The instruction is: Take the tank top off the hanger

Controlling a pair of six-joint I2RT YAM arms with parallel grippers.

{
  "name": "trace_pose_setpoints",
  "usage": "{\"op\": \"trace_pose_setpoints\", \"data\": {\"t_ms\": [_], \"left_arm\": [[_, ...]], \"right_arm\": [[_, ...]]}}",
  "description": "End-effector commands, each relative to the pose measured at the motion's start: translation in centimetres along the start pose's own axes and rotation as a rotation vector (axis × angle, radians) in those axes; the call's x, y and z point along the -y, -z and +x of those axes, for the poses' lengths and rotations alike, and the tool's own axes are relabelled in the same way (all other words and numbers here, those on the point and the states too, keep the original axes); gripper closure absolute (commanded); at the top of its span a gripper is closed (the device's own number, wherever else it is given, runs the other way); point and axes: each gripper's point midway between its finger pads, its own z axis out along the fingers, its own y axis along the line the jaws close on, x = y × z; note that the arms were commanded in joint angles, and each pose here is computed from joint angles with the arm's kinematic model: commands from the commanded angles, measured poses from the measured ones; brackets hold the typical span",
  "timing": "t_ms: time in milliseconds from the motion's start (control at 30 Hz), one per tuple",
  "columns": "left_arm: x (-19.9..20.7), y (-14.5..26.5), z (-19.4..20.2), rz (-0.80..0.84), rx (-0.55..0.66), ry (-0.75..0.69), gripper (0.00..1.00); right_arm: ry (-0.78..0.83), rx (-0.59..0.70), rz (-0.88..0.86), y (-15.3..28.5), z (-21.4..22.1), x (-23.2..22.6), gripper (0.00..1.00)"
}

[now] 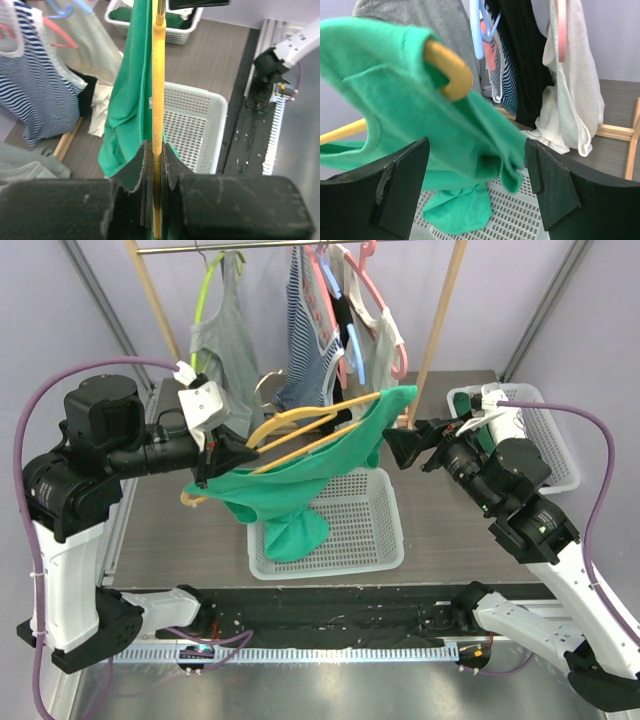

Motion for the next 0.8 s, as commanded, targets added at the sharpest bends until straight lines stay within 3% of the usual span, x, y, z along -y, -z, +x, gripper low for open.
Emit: {"op": "trace_pose_setpoints", "data": {"t_ms": [0, 200, 433, 767], "left_arm": [[1.7, -0.2, -0.2, 0.097, 0.029, -0.018, 1.00], [0.3, -1.8, 0.7, 0.078, 0.000, -0.001, 1.00], [-1.2, -3.4, 0.2, 0.060, 0.005, 0.009, 1.00], [-0.9, -3.4, -0.3, 0.080, 0.016, 0.028, 1.00]], "right_arm": [[0.003, 0.051, -0.086, 0.4, -2.3, -1.9, 0.15], [-0.006, 0.046, -0.096, 1.3, -1.8, -1.9, 0.18], [-0.043, 0.006, -0.092, 1.1, 0.3, -1.5, 0.28], [-0.034, -0.010, -0.045, -1.2, 2.0, -0.4, 0.31]]}}
